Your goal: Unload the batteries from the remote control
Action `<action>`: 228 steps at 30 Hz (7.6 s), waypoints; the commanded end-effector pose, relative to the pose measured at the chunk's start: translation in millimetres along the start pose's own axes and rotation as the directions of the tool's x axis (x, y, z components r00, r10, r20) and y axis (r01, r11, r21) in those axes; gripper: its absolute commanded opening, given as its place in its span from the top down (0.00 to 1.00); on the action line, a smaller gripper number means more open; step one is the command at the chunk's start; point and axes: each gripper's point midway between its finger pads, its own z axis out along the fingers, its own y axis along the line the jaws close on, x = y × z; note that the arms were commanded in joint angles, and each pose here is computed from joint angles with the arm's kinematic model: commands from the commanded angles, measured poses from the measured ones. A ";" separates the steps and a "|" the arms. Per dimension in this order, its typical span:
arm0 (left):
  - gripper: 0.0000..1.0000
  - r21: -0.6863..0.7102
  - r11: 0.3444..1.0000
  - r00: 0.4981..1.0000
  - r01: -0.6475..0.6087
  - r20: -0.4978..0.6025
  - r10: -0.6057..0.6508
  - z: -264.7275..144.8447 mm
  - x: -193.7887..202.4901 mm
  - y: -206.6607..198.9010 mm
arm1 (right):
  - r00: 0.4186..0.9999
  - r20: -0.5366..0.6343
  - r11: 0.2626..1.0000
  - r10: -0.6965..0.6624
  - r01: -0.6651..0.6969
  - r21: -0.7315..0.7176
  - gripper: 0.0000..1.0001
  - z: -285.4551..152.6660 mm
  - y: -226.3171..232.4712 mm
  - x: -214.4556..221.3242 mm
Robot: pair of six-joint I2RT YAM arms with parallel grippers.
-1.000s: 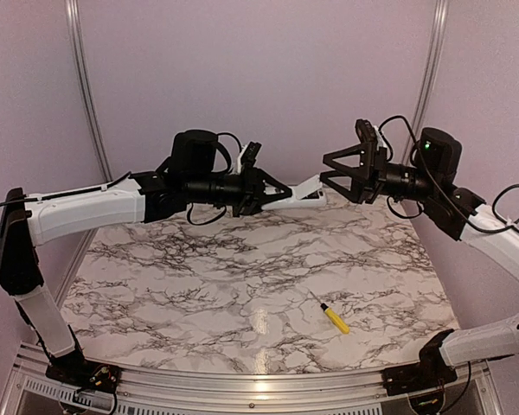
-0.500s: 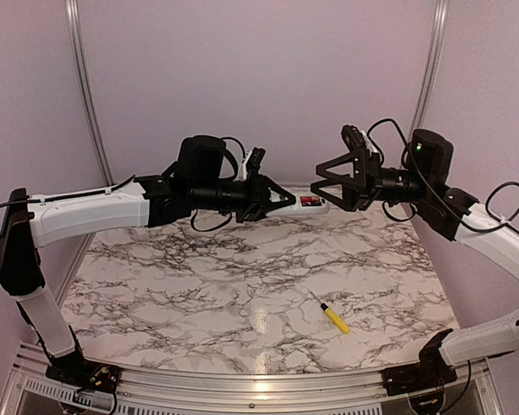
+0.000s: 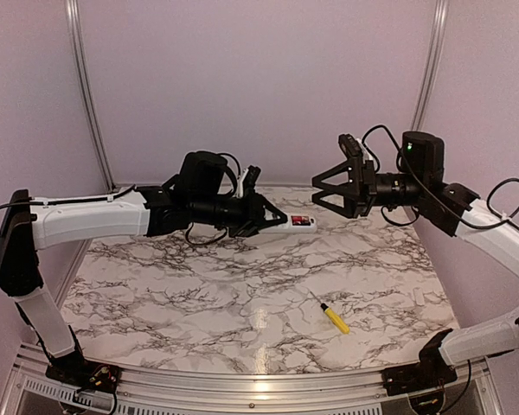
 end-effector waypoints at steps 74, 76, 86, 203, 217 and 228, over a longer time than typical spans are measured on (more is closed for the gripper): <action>0.14 -0.405 0.913 0.976 -0.047 -0.213 -0.044 -36.4 131.6 182.6 | 0.982 -0.153 0.670 0.112 0.039 0.741 0.21 -69.3 -179.3 94.9; 0.05 -0.439 0.896 0.979 -0.068 -0.204 -0.026 -42.2 126.6 185.8 | 0.979 -0.163 0.652 0.121 0.045 0.757 0.21 -71.4 -184.7 98.5; 0.01 -0.546 0.821 0.981 -0.168 -0.174 0.085 -73.9 97.2 182.9 | 0.955 -0.249 0.557 0.161 0.120 0.821 0.13 -77.0 -210.4 121.6; 0.54 0.134 0.982 0.951 -0.130 -0.265 0.162 -36.6 93.5 1.0 | 0.851 -0.480 0.952 -0.212 0.291 0.096 1.00 49.2 -56.1 168.5; 1.00 0.144 0.985 0.958 -0.091 -0.258 0.126 -34.9 92.0 -4.9 | 0.875 -0.439 0.928 -0.204 0.315 0.197 1.00 46.1 -68.5 157.2; 1.00 0.147 0.986 0.985 -0.075 -0.145 0.096 -56.7 72.3 -23.6 | 0.931 -0.299 0.898 -0.209 0.304 0.319 0.38 41.0 -63.9 122.6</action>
